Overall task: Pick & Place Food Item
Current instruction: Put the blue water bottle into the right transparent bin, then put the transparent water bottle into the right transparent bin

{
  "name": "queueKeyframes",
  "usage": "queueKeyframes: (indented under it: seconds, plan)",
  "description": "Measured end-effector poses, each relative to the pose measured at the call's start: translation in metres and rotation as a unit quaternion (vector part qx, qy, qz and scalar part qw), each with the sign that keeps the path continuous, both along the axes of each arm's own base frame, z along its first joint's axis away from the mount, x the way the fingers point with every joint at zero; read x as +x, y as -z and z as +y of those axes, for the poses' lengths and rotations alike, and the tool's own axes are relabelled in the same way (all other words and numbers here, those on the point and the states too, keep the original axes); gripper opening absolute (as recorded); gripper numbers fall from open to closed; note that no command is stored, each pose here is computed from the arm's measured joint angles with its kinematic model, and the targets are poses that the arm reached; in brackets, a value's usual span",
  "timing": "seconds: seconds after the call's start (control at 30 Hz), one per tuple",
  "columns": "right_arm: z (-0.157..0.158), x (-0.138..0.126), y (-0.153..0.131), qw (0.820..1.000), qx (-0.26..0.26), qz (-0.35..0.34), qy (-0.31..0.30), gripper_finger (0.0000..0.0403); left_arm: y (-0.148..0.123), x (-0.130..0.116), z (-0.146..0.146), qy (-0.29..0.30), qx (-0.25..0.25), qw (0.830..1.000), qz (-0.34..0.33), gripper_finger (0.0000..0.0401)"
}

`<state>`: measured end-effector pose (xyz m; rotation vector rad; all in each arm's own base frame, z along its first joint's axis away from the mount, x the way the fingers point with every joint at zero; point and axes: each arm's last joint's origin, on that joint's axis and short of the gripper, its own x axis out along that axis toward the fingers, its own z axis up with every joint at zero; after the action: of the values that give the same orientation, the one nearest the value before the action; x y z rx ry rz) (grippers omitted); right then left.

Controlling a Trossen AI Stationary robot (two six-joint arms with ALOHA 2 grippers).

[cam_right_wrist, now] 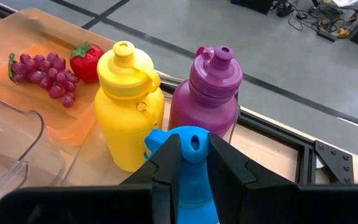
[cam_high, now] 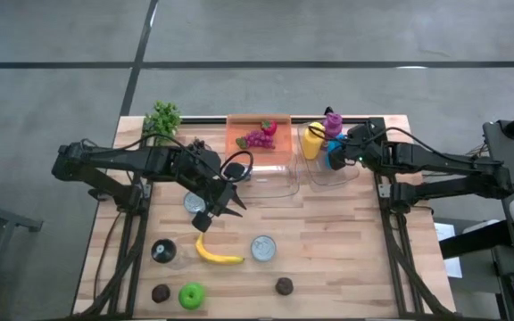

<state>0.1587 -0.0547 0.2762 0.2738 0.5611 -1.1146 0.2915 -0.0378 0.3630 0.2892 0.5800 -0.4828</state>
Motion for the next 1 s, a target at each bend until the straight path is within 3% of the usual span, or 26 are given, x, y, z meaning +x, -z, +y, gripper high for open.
queueKeyframes:
  seconds: [0.33,0.8,1.0]
  plan:
    - [0.000,0.000,0.000,1.000,0.001,-0.003,0.002,0.0117,0.000,0.000,0.000,0.000,0.000,1.000,0.000,0.0097]
    - [0.000,-0.002,-0.001,1.000,-0.007,0.001,0.001,0.0172,0.000,0.000,0.000,0.000,0.000,1.000,0.000,0.0097]
    - [0.001,-0.006,-0.024,0.999,-0.016,-0.034,-0.004,0.0184,0.000,0.000,0.000,0.000,0.000,1.000,0.001,0.0097]
